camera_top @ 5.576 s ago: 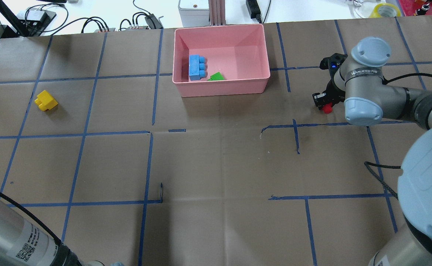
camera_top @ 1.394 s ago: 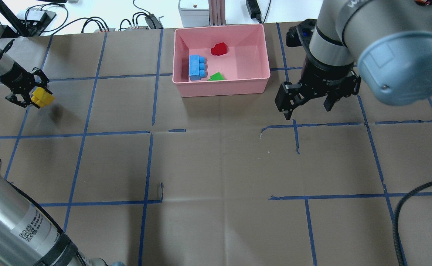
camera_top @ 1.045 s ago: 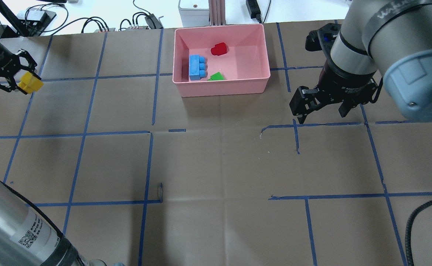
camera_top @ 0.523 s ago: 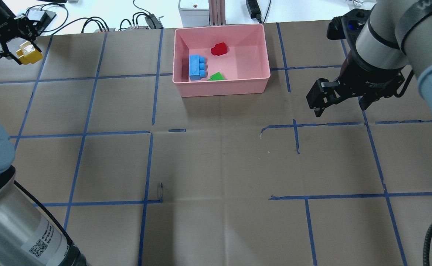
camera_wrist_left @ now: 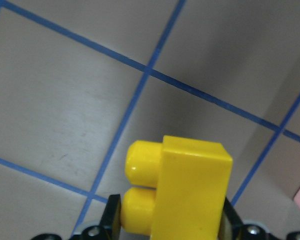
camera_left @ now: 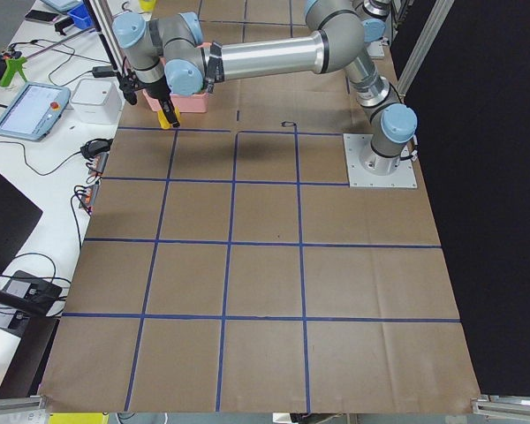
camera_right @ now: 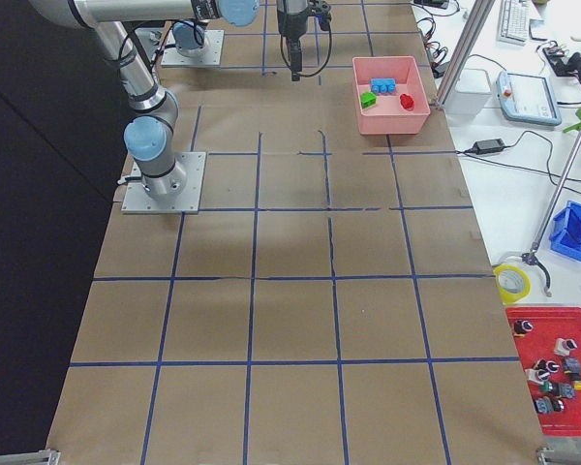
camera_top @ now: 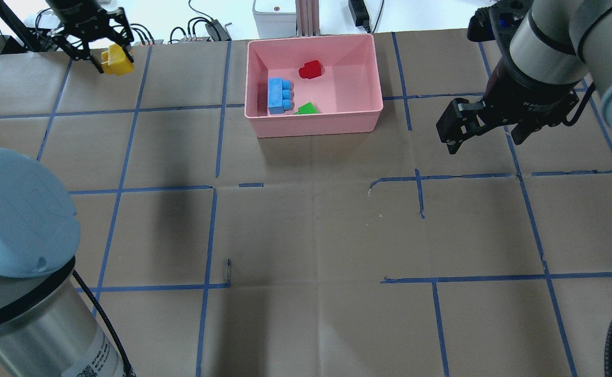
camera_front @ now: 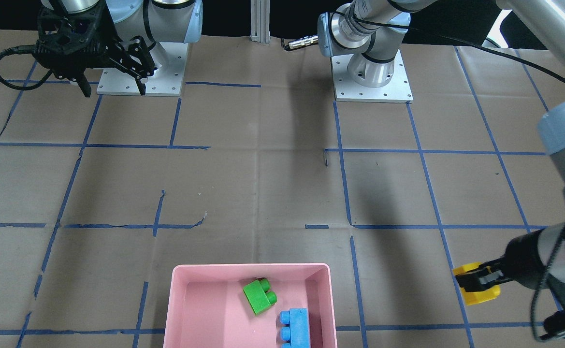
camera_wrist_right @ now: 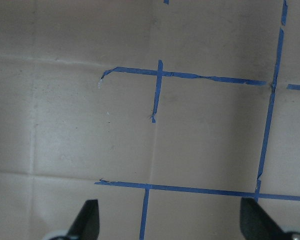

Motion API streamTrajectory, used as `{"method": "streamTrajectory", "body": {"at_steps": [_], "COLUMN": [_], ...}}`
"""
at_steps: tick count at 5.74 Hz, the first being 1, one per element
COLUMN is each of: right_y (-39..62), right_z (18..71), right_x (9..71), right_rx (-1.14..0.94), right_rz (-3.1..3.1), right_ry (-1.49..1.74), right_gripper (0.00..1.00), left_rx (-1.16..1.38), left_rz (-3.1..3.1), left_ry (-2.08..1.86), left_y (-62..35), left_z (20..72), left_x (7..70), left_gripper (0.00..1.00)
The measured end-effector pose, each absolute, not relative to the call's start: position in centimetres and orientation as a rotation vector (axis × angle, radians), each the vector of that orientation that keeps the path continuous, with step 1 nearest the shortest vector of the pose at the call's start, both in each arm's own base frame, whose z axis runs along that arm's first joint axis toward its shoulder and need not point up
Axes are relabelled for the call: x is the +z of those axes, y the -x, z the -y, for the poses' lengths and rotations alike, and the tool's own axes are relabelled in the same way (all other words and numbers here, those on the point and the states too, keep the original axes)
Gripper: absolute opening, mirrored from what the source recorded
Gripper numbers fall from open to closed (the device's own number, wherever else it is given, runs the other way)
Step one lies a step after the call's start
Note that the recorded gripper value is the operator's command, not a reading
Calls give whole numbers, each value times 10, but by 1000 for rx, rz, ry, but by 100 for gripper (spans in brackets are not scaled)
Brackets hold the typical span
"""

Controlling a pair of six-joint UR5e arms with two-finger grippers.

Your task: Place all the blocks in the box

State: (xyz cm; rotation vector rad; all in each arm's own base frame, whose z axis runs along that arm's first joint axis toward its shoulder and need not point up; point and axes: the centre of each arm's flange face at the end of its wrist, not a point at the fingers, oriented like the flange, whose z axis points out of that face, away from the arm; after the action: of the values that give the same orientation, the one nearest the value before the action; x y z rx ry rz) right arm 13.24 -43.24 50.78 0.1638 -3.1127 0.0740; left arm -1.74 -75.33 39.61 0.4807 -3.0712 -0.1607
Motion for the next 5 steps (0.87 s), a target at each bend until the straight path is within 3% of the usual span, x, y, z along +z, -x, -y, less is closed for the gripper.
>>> {"method": "streamTrajectory", "body": {"at_steps": [3, 5], "right_y": [-133, -133], "right_z": [434, 433], "right_x": [507, 503], "right_rx": [64, 50], "right_rz": [3116, 3116], "right_ry": [-169, -173], "right_gripper": [100, 100], "left_rx": [-89, -21], "left_rz": [3098, 3082], "left_ry": [-458, -492], "left_y": [194, 259], "left_z": [776, 796], "left_x": [373, 322], "left_gripper": [0, 0]}}
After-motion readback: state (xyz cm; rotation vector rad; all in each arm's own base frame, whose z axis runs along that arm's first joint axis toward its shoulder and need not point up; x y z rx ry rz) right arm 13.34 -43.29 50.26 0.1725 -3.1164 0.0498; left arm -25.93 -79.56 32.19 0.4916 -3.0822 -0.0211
